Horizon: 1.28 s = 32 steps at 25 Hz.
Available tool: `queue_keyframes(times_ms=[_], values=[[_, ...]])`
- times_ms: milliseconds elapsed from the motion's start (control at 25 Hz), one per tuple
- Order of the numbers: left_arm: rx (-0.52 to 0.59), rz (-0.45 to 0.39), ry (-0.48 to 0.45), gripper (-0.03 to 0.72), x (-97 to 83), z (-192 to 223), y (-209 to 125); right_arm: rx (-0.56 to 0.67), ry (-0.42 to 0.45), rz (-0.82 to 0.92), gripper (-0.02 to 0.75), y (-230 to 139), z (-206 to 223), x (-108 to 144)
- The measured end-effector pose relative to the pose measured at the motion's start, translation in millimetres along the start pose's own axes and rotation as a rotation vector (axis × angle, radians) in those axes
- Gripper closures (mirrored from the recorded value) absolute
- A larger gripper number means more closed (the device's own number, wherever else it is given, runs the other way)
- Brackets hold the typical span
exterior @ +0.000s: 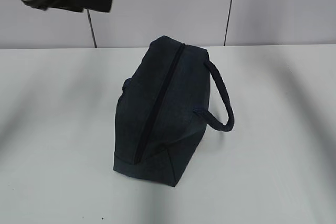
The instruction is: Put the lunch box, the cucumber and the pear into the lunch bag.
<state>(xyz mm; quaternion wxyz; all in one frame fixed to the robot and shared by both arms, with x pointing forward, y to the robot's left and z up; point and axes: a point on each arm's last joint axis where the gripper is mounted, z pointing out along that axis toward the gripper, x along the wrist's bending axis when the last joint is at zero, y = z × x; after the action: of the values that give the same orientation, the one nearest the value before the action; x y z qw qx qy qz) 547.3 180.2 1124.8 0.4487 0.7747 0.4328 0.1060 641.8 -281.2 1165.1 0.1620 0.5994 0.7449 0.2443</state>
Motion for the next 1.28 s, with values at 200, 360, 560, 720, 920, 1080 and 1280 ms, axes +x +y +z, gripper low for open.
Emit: queue_keyframes(times_ms=[200, 360, 560, 720, 920, 1080, 1280], values=[[-0.007, 0.008, 0.169, 0.222, 2.1, -61, 1, -0.101, -0.033, 0.024, 0.355, -3, -54, 8], [0.064, 0.014, 0.284, 0.222, -2.3, -98, -9, -0.200, -0.045, 0.023, 0.364, -11, -103, 18], [0.171, -0.050, 0.373, 0.222, -16.3, -136, -27, -0.321, -0.061, 0.004, 0.364, -35, -166, 32], [0.177, -0.071, 0.385, 0.222, -35.8, -167, -40, -0.399, -0.069, -0.009, 0.365, -72, -214, 47], [0.047, -0.071, 0.405, 0.223, -69.2, -218, -58, -0.454, -0.075, -0.014, 0.366, -141, -253, 65], [-0.093, -0.059, 0.417, 0.246, -97.5, -259, -85, -0.484, -0.089, -0.009, 0.367, -205, -267, 76], [-0.197, -0.060, 0.450, 0.267, -117.3, -283, -138, -0.552, -0.142, -0.009, 0.367, -287, -272, 86]])
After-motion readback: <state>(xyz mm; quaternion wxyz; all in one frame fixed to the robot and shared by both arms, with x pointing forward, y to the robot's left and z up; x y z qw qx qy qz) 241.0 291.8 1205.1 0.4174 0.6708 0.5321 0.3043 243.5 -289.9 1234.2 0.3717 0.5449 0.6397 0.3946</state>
